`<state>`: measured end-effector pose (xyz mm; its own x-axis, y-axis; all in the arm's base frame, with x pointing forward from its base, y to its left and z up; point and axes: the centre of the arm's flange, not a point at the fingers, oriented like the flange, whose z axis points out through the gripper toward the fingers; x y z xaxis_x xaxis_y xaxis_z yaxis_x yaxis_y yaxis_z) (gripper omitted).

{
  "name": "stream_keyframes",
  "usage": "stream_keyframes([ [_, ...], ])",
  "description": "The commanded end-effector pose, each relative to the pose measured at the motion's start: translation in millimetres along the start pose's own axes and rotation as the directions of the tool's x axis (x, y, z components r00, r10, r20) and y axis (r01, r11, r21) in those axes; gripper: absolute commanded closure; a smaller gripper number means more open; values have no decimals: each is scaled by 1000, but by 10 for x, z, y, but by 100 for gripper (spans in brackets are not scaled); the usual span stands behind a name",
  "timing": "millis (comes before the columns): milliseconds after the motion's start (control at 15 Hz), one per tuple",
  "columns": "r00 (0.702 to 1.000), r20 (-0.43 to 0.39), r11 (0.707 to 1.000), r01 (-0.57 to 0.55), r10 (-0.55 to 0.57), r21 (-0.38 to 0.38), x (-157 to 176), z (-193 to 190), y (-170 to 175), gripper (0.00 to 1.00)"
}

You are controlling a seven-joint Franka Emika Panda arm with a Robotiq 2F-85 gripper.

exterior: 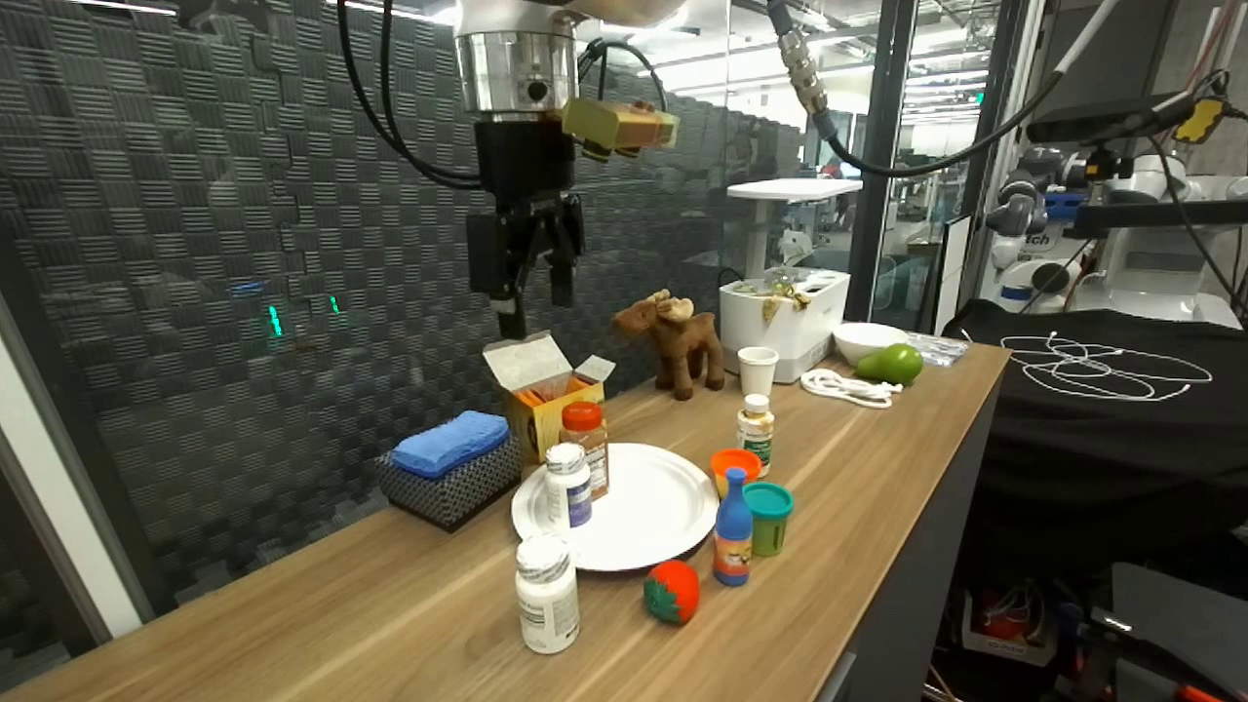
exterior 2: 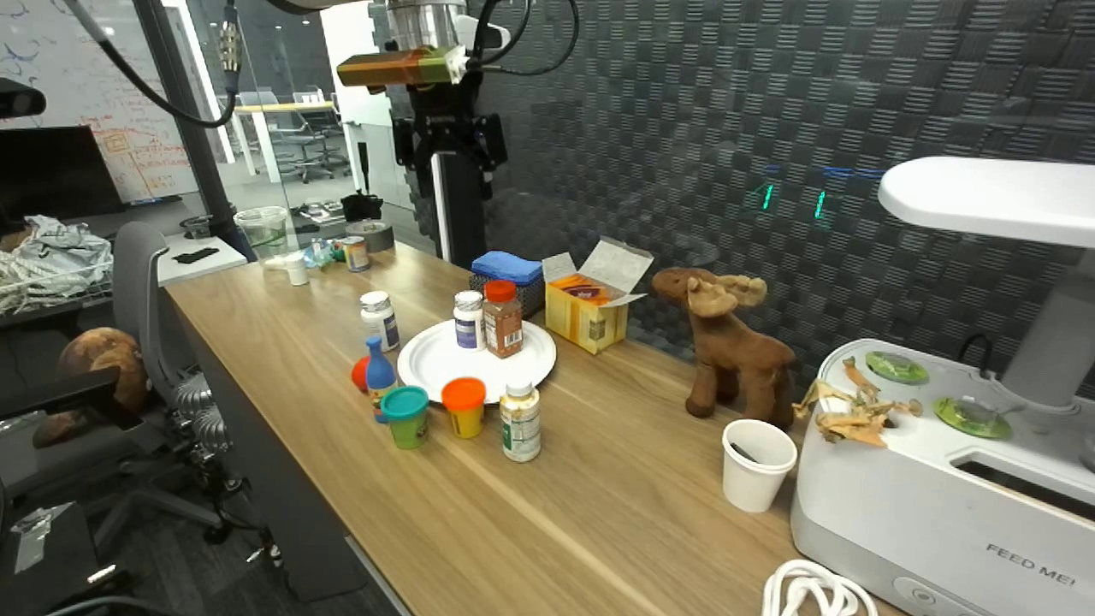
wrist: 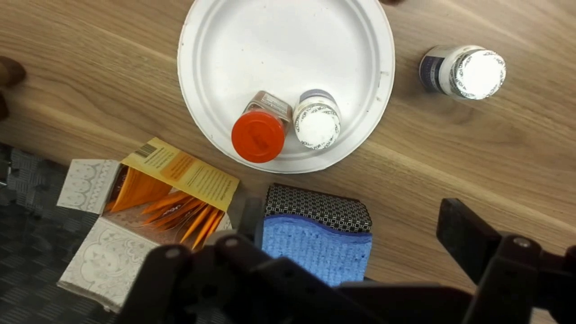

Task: Gather all the objects surrounding the white plate and arrange them on the plate

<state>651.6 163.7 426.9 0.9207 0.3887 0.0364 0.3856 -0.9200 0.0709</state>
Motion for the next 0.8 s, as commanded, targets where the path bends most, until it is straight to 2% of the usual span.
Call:
stream_keyframes([
  [0, 997, -20, 997, -69, 69, -26, 15, 73, -73, 0],
  [200, 970, -38, 969, -241, 239, -58, 28, 260, -378, 0],
  [333, 944, -43, 939, -330, 328, -94, 42, 393, -674, 0],
  [600, 904, -40, 891, -426, 425, -159, 18, 472, -1318, 0],
  [733, 892, -28, 877, -449, 451, -172, -33, 495, -1615, 0],
])
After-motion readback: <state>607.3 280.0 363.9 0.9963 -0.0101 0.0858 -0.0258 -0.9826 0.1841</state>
